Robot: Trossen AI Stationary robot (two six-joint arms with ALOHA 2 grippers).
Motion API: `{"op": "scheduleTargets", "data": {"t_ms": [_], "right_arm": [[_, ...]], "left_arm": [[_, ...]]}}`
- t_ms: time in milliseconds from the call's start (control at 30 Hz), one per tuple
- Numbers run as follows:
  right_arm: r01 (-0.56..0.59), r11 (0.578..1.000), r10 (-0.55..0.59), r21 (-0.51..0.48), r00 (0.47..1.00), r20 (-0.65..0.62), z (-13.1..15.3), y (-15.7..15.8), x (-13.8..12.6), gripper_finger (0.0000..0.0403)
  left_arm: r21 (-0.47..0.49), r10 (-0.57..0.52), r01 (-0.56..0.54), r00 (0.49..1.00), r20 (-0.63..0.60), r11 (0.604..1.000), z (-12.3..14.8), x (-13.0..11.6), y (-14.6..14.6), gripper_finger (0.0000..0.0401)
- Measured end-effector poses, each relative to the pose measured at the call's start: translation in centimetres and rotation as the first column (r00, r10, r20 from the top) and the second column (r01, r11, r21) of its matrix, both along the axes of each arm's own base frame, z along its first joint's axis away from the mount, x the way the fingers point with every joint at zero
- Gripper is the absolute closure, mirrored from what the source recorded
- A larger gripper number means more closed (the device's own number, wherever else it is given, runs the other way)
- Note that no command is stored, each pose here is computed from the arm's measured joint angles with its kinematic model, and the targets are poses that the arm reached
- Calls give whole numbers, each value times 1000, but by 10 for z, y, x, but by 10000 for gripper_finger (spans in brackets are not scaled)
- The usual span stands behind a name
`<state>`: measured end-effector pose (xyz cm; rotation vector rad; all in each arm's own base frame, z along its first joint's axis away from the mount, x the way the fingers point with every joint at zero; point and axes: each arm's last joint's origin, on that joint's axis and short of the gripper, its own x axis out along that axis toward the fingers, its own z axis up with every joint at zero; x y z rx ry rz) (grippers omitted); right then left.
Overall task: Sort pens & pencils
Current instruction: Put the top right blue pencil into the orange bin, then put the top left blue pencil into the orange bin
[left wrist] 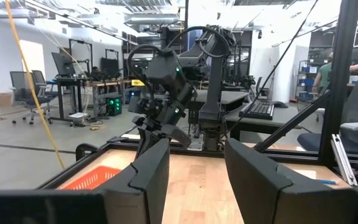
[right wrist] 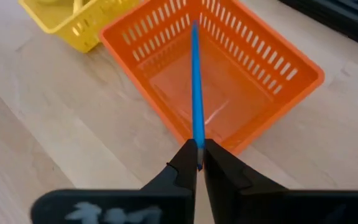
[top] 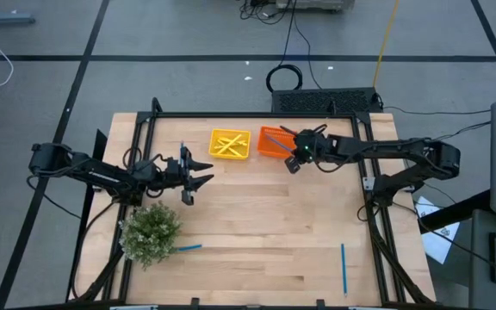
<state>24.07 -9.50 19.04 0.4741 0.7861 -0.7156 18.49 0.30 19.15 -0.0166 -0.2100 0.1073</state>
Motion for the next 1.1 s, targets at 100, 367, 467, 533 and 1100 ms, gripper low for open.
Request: {"op": "scheduleTargets", "data": {"t_ms": [100,367,467,533,1100], "right_arm": [[23,1000,-23,10,1000,6,0,-1,-1,369],[67,995,-67,-69,998,6,4,-4,-1,275],[41,993,-33,-110,997,74,14,-1,1,250],[6,989,13,-150,991,130,21,8,1,241],[-81,823,491,-562,598,634,-1,87,-41,238]], "left_arm": [[-1,1,-1,1000,-1,1000,0,0,0,242],[-1,4,-4,1000,-4,1000,0,0,0,242],[-1,5,-5,1000,-5,1000,0,0,0,242],[-8,3,-3,1000,-6,1000,0,0,0,242],[-155,81,-141,936,-342,978,18,-26,15,242]]}}
